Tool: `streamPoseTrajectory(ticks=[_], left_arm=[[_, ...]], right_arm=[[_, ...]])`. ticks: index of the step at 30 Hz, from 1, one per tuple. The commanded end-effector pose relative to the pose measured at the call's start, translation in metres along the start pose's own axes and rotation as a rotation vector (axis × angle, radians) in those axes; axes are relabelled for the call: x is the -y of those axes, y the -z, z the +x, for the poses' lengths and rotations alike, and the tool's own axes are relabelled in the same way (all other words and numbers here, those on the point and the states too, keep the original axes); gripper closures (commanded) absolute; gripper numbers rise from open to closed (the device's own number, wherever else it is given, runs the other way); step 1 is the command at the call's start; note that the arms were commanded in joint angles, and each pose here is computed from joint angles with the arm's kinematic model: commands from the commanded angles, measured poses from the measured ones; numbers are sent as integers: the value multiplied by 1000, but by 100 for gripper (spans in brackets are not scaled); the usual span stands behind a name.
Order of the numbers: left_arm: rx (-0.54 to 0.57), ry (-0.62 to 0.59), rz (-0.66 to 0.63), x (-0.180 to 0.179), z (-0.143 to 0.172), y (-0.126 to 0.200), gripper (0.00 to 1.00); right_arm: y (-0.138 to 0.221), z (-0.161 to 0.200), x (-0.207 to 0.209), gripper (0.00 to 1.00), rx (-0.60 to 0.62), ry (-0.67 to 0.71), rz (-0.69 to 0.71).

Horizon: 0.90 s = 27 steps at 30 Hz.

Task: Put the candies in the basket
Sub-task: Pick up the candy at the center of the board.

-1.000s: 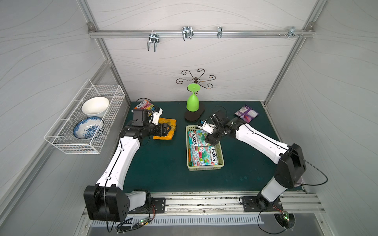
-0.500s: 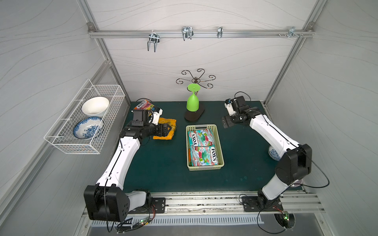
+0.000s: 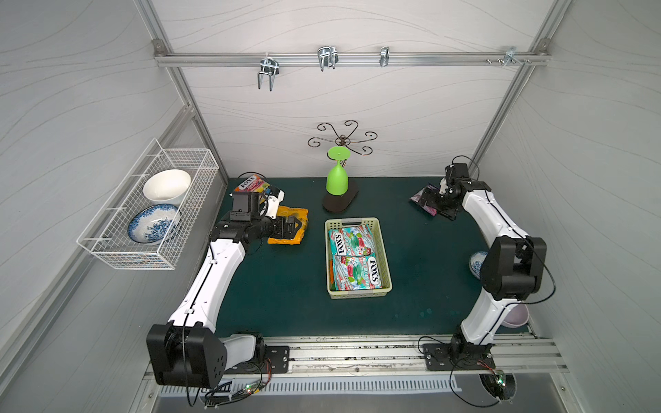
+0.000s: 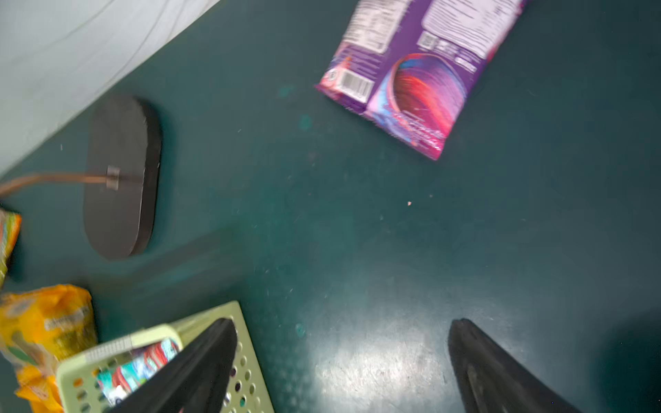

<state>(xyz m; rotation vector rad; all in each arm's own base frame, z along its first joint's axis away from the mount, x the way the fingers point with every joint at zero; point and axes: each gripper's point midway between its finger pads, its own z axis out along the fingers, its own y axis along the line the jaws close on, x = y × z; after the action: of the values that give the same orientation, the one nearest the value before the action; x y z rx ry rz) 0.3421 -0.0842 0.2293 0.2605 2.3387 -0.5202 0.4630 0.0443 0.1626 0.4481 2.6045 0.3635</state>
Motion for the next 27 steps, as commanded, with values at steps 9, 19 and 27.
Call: streamPoseTrajectory(ticks=[9,19,27], left_arm=[[27,-1,12,2,-11,1,2],[5,12,13,-1,-11,-5,2],[-22,21,5,-6,-9,-13,2]], right_arm=[[-31,-26,35,6,-30,-143,74],[-72,-31,65,10,-68,-208,133],[-113,-33,79,21,-123,-260,101]])
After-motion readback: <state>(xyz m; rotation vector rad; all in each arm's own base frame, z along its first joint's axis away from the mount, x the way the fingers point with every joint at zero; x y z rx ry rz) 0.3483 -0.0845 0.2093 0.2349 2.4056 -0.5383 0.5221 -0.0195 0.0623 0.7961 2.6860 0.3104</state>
